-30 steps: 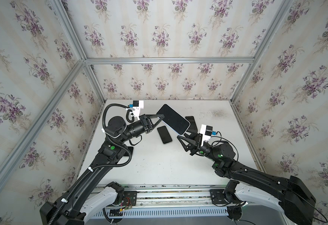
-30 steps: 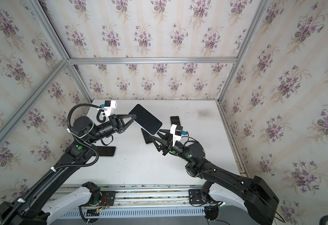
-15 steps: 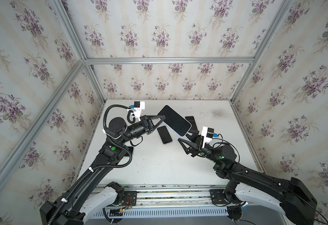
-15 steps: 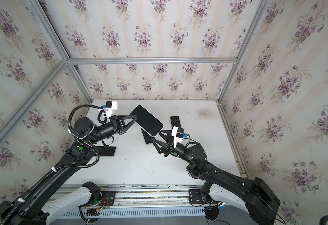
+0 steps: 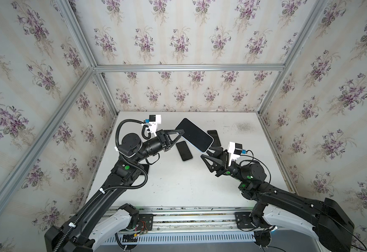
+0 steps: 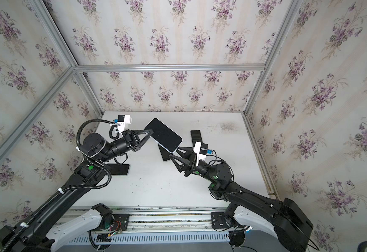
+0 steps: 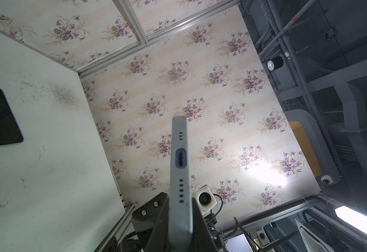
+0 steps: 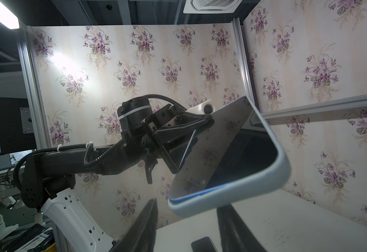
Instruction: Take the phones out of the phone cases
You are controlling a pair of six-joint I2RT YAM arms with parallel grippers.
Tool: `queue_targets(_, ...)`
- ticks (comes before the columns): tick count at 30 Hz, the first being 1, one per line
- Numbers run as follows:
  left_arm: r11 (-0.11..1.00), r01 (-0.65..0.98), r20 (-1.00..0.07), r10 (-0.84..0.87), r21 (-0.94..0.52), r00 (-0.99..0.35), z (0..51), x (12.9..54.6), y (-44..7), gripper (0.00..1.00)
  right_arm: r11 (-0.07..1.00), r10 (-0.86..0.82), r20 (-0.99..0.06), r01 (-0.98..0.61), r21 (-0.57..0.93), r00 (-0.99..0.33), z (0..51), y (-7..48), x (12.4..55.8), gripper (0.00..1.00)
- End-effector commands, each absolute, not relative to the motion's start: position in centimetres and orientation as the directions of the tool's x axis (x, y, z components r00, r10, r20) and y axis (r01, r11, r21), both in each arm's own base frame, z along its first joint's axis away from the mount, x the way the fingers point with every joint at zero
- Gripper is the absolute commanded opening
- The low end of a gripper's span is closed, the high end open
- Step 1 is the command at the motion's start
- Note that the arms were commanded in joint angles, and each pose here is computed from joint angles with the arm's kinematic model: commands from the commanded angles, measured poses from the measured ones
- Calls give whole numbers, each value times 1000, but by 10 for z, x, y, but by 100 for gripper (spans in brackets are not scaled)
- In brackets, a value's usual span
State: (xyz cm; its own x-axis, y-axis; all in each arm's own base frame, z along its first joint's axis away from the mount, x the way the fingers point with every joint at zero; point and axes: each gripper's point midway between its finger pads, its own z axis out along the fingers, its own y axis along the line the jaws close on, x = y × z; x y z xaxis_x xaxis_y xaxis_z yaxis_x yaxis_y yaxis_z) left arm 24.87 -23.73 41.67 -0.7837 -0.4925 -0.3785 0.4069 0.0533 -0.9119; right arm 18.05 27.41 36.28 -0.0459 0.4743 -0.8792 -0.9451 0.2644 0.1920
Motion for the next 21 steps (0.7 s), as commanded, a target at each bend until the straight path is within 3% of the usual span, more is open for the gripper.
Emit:
queue_targets(1, -5, 474, -407, -506, -881, -761, 441, 241, -235, 0, 280, 507, -862, -943, 182, -15, 375, 270, 182, 47)
queue_targets(21, -24, 481, -413, -476, -876, -776, 443, 234, -244, 0, 350, 485, -874, -908, 230, -35, 365, 269, 208, 42)
